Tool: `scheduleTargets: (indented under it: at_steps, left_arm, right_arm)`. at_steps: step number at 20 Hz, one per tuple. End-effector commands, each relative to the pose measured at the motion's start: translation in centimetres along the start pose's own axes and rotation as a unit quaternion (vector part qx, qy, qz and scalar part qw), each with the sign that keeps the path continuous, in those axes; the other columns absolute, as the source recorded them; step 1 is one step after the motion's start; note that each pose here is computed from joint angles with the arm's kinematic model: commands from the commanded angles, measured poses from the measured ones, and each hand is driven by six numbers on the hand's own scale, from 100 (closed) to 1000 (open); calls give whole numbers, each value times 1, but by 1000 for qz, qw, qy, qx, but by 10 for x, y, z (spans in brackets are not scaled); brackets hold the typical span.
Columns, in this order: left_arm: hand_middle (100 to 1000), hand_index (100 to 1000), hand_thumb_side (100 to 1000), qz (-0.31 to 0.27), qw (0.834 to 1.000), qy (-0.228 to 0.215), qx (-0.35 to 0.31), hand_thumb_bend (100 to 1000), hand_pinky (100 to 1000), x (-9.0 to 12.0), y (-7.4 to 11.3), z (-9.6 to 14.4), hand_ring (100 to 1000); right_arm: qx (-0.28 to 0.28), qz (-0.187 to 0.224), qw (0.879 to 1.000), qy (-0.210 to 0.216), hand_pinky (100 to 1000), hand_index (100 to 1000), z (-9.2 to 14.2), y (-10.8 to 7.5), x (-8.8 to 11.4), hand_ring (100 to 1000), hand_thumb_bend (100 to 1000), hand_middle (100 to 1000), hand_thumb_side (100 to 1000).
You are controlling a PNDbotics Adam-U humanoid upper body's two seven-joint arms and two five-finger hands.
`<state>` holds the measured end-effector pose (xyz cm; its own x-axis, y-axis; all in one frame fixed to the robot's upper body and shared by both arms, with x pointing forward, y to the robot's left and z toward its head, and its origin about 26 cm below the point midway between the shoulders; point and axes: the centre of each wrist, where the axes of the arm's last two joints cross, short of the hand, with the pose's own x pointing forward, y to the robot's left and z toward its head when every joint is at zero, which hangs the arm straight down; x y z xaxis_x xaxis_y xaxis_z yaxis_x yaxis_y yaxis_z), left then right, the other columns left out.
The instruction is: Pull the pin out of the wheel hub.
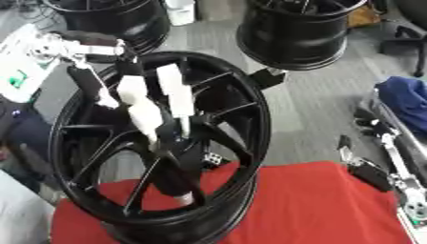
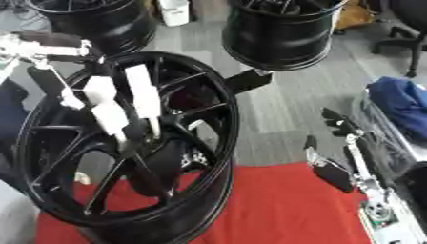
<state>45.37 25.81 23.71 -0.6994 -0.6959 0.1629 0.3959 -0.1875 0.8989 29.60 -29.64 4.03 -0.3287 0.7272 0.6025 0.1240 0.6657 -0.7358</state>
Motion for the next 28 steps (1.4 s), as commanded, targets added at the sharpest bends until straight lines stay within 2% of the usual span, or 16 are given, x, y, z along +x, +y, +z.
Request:
scheduleTargets:
  at_steps: [1,8,12,17,23,28]
  left_arm:
    - [517,652,168,-17,1000,-11,8,471,670,2,14,10,536]
    - [406,538,125,-6,1000,-16,5,353,641,0,14,12,463]
    - [373,511,110,-1,1000,-24,11,314,627,1,19,17,440]
    - [364,505,117,-9,999,-32,23,310,623,5,34,31,432]
    - [368,511,133,-38,996,-15,85,320,643,12,69,76,438]
    - [386,511,151,-65,984,32,161,349,661,13,84,130,455]
  right_arm:
    - [-2,5,1000,-10,783,948,-4,-6,2,852,100,849,451]
    - [-2,6,1000,-9,783,949,-4,-6,2,853,100,849,451]
    - [-2,6,1000,-9,783,949,-4,-6,2,853,100,850,449]
    - [-2,6,1000,-8,783,949,-4,-6,2,854,100,850,450]
    - [-1,8,1000,-1,783,949,-2,-7,-1,854,100,850,452]
    - [-2,11,1000,3,783,950,-1,-7,-4,854,100,850,453]
